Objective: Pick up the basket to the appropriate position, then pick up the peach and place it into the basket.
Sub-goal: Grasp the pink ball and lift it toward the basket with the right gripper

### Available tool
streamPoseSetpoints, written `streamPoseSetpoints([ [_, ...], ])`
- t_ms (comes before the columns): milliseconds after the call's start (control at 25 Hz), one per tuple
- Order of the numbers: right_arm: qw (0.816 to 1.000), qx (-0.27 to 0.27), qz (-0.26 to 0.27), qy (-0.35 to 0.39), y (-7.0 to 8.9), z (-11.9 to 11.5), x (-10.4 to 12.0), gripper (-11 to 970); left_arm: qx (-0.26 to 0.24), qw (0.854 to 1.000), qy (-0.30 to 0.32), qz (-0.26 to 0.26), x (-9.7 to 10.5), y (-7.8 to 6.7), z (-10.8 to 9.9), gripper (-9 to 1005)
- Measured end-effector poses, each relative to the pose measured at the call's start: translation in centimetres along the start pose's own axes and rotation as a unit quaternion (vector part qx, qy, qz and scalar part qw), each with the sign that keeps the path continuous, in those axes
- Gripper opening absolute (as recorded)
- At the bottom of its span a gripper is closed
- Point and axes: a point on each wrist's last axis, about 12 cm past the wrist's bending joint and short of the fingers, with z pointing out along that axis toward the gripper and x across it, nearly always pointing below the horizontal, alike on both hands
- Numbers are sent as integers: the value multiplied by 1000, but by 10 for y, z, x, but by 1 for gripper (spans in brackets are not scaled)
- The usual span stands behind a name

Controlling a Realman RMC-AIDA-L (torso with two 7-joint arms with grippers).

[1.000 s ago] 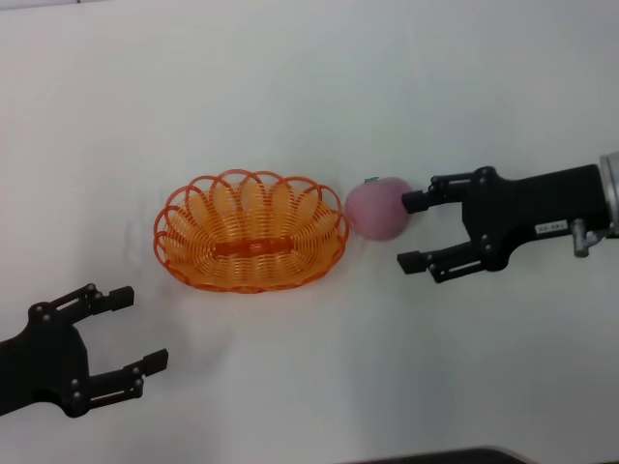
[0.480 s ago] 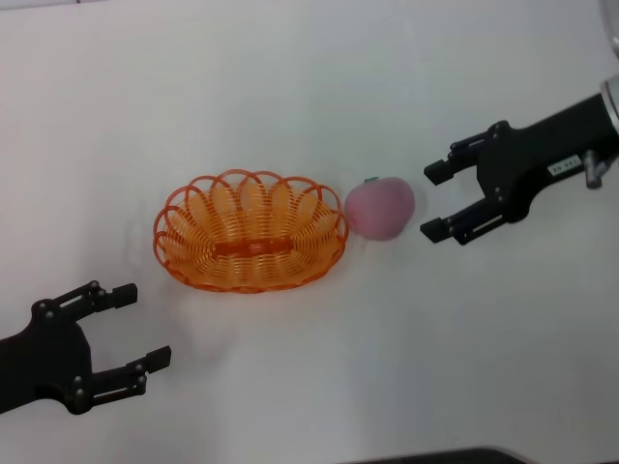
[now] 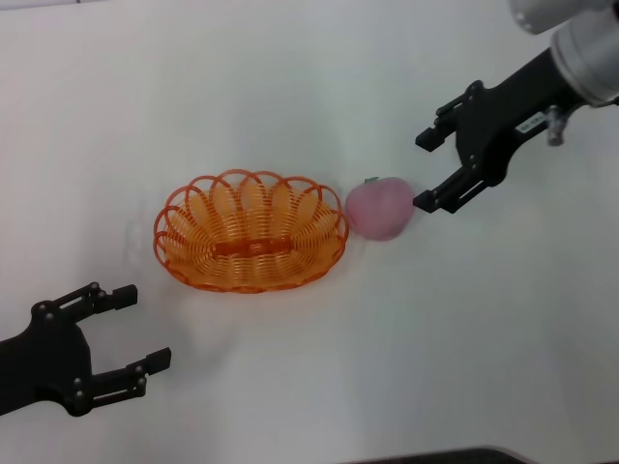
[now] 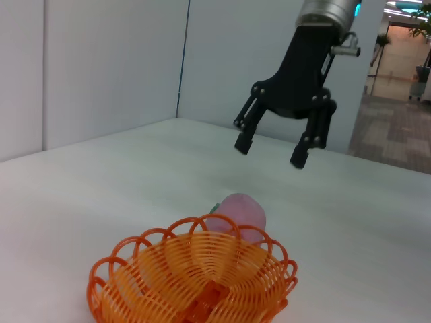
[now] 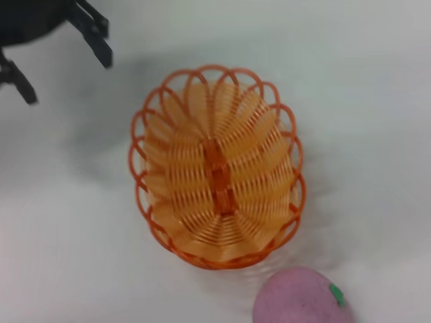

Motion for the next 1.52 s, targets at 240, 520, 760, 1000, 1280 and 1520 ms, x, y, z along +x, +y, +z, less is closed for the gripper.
streamPoseSetpoints([
  [240,999,9,-23,34,1,23,-13,848,-1,1000,1,1,0,1,0,831],
  [520,998,18,-32,55,-1,54,-14,846,-1,1000,1,1,0,1,0,830],
  [760,998,20,-37,54,0,69,-14,845,2,1000,-1,0,-1,0,0,829],
  [1000,997,17,-39,58,1,75,-13,843,2,1000,-1,-1,-1,0,0,829],
  [1280,998,17,-31,50,2,76,-13,842,2,1000,-1,-2,-1,0,0,829],
  [1520,999,14,-24,29,2,75,-15,669,2,1000,0,0,-1,1,0,829],
])
